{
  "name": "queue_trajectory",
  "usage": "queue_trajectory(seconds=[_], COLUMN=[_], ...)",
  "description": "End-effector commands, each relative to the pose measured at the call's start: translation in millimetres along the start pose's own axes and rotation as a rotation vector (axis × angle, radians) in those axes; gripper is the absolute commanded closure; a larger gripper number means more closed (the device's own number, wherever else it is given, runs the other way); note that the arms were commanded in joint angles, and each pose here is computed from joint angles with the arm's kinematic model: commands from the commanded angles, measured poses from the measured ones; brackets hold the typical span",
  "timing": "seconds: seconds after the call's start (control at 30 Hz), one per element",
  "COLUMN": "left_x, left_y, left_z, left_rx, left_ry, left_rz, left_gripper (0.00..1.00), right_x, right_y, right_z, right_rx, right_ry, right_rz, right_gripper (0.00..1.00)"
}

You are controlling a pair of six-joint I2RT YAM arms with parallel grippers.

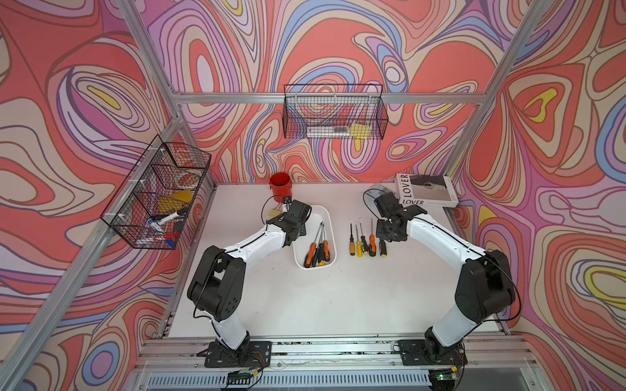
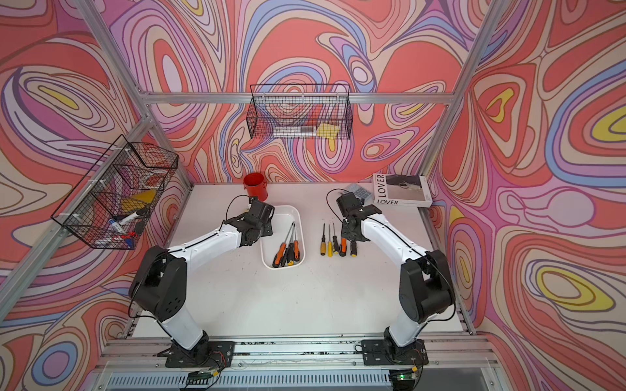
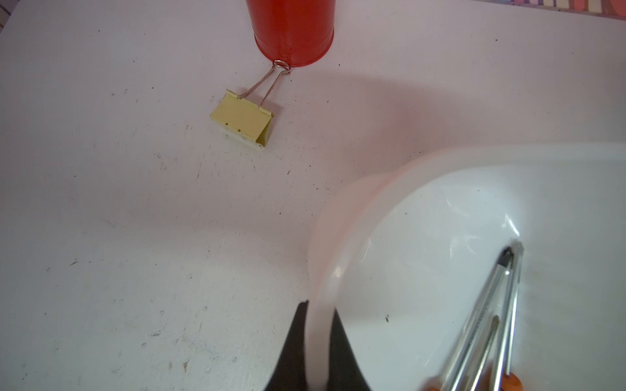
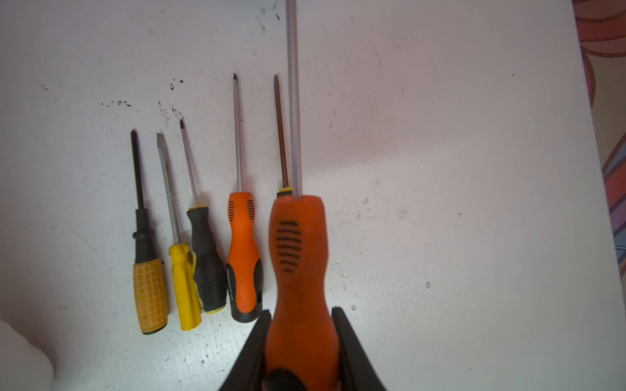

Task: Take out the screwdriver from the storage box
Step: Place the screwdriver at the center of the board.

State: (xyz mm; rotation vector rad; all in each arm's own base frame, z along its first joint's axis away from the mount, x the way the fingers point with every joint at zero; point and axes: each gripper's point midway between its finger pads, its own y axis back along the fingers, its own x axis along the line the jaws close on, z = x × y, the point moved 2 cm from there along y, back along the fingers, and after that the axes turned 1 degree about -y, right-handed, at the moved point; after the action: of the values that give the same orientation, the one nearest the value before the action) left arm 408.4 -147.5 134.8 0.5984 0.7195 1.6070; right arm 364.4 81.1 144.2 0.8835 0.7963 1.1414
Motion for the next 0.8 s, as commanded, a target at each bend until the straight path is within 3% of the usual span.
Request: queue_trajectory(seconds=[0.0, 0.77], left_x=[6.4, 6.7], left_y=[8.5, 6.3], left_z=[4.2, 0.5], left_rx=[-0.015, -0.003], left_ry=[-0.017, -0.021], left_rz=[0.02, 0.024], left_gripper=[1.0, 1.0], right_x=[-18.9, -26.8], right_y=[-10.9, -93.4], right_z=[0.5, -38.5], right_rx=[0.001, 0.175], right_ry=[0.022, -0.024], right_rz=[-0.068, 0.021], right_gripper=[1.0, 1.0])
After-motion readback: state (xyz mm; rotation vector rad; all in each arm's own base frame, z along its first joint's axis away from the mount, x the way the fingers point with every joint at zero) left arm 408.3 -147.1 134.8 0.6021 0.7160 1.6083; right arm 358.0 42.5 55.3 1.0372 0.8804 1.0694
